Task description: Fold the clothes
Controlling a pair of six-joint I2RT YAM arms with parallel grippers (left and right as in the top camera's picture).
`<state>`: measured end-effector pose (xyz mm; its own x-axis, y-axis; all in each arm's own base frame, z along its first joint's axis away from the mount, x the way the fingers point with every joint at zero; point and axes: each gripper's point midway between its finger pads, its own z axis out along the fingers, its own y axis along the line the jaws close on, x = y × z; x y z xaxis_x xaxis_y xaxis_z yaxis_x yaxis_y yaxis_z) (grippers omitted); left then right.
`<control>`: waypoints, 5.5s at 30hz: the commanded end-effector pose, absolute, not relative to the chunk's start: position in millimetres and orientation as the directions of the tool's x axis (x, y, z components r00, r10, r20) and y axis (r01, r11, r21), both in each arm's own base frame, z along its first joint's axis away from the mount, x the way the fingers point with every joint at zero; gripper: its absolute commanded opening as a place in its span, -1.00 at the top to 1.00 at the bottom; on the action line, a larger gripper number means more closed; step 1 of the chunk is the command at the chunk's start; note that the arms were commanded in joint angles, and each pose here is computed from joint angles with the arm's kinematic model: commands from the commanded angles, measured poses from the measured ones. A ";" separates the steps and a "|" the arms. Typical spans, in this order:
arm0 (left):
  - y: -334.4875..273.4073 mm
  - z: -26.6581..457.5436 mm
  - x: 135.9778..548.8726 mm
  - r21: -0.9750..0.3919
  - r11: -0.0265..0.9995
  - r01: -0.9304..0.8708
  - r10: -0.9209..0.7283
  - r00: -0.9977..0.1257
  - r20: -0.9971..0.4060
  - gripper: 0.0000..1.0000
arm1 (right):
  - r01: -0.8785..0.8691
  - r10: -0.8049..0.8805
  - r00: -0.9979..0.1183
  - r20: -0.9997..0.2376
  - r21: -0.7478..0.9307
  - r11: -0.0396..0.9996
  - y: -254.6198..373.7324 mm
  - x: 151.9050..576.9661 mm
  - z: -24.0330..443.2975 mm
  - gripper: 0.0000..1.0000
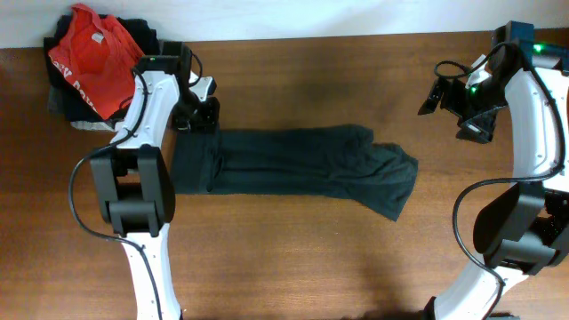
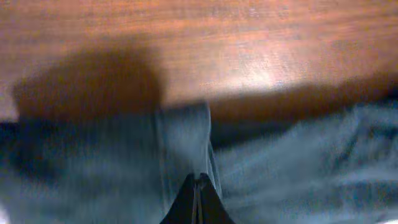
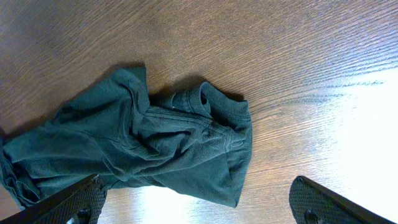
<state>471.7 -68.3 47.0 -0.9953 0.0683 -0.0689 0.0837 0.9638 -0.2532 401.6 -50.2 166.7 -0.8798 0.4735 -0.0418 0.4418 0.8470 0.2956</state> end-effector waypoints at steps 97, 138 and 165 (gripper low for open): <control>48.4 33.8 446.1 -0.526 0.850 0.011 -0.056 -0.992 -0.110 -0.58 | 0.436 0.469 -0.882 -0.051 0.294 0.851 -48.8 403.7 169.0 -0.97; -21.4 -18.6 417.7 -0.677 0.733 -0.058 0.019 -0.994 0.105 -0.54 | 0.436 0.469 -0.882 -0.051 0.294 0.851 -48.8 403.7 169.0 -0.97; -35.5 -14.2 427.1 -0.685 0.728 -0.010 0.046 -0.997 0.064 0.99 | 0.436 0.469 -0.882 -0.051 0.294 0.851 -48.8 403.7 169.0 -0.97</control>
